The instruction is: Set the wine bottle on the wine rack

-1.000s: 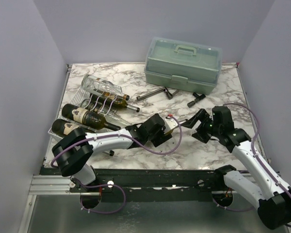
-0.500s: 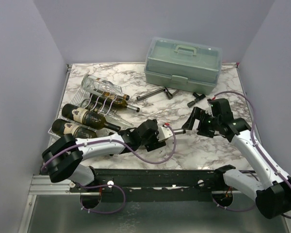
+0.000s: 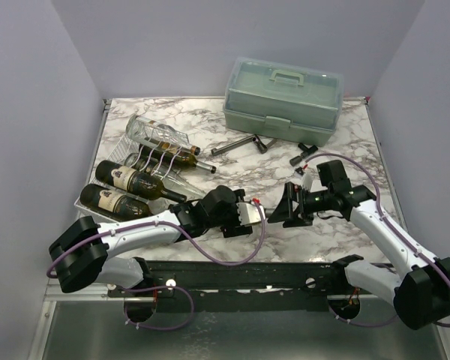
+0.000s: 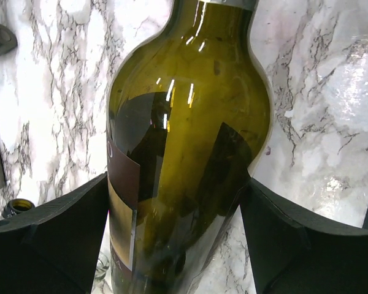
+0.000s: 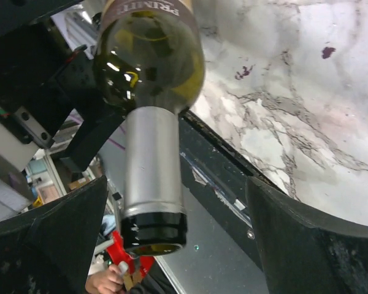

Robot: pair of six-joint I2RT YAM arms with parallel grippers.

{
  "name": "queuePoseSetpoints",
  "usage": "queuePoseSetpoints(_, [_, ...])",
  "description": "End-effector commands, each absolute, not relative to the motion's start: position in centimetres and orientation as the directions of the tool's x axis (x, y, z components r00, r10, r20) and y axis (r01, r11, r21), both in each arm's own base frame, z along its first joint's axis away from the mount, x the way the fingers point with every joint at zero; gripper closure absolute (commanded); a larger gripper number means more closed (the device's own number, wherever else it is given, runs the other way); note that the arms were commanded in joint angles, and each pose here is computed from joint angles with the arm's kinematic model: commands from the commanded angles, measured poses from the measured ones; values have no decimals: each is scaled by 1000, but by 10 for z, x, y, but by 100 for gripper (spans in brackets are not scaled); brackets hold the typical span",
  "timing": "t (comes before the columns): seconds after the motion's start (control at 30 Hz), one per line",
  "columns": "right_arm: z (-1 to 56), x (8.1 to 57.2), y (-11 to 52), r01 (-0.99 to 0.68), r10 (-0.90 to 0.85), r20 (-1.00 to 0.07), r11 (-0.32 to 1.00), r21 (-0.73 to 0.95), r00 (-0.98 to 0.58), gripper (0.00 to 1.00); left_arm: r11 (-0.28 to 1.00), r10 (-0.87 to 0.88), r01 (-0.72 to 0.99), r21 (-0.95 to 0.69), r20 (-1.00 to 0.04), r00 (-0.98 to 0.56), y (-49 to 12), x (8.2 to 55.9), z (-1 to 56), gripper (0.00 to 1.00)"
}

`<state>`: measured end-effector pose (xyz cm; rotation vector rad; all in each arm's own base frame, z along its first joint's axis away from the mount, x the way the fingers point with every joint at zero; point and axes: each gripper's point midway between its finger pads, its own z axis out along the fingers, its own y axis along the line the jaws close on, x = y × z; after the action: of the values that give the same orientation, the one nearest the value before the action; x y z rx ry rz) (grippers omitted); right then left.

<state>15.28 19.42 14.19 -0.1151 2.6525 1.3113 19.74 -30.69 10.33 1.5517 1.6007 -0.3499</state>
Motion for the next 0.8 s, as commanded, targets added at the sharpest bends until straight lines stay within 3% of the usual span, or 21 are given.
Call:
queuePoseSetpoints(0.0, [154, 145, 203, -202, -44, -210, 522, 829, -977, 6, 130, 616, 919, 373, -757, 220, -319, 188, 122, 100])
queuePoseSetpoints(0.13, [148, 146, 205, -184, -44, -190, 521, 834, -981, 11, 110, 613, 924, 366, -757, 227, -321, 184, 121, 100])
queuePoseSetpoints(0.27, [140, 149, 206, -163, -42, -167, 543, 824, -985, 24, 95, 625, 924, 370, -745, 234, -322, 181, 118, 100])
queuePoseSetpoints(0.77, [114, 150, 211, -112, 1, -140, 591, 799, -990, 38, 101, 644, 927, 361, -734, 215, -324, 182, 112, 100])
